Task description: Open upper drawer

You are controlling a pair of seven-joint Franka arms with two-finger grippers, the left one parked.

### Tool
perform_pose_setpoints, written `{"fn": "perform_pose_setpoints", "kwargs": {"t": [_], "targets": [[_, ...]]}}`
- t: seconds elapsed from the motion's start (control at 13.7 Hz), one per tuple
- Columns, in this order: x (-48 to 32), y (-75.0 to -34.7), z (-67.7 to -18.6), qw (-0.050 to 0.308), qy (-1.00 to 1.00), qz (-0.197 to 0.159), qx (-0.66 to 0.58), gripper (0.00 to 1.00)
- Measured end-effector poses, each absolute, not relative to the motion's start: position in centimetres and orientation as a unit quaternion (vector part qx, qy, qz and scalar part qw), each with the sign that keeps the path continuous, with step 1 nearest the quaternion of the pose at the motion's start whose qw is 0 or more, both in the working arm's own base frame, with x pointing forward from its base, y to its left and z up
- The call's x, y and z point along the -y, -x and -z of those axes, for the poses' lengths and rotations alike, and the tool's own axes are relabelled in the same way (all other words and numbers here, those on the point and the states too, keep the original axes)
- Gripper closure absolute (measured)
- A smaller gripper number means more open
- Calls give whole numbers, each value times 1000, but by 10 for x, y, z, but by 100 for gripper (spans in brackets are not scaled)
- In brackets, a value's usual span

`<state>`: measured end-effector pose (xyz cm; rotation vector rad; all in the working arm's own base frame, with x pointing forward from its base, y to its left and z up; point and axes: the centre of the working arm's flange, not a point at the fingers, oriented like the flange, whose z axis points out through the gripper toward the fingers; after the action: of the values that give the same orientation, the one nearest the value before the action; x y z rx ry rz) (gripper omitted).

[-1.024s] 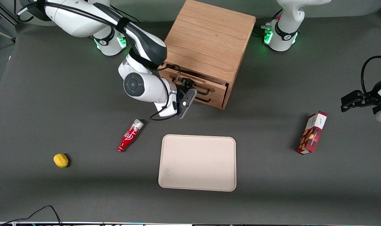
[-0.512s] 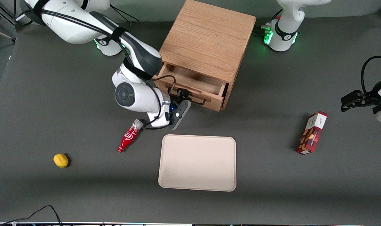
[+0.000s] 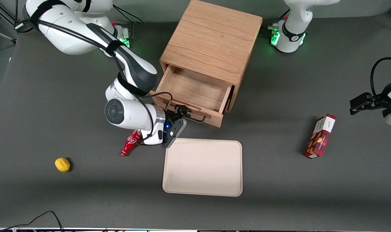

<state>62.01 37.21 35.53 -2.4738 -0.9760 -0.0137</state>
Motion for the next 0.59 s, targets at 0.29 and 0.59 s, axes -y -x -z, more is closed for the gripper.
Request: {"fn": "perform_pose_setpoints", "kwargs": {"t": [0.29, 0.59], "targets": [[-365, -634, -354, 242, 904, 6, 351, 0], [-360, -641, -355, 240, 906, 7, 348, 0]]}}
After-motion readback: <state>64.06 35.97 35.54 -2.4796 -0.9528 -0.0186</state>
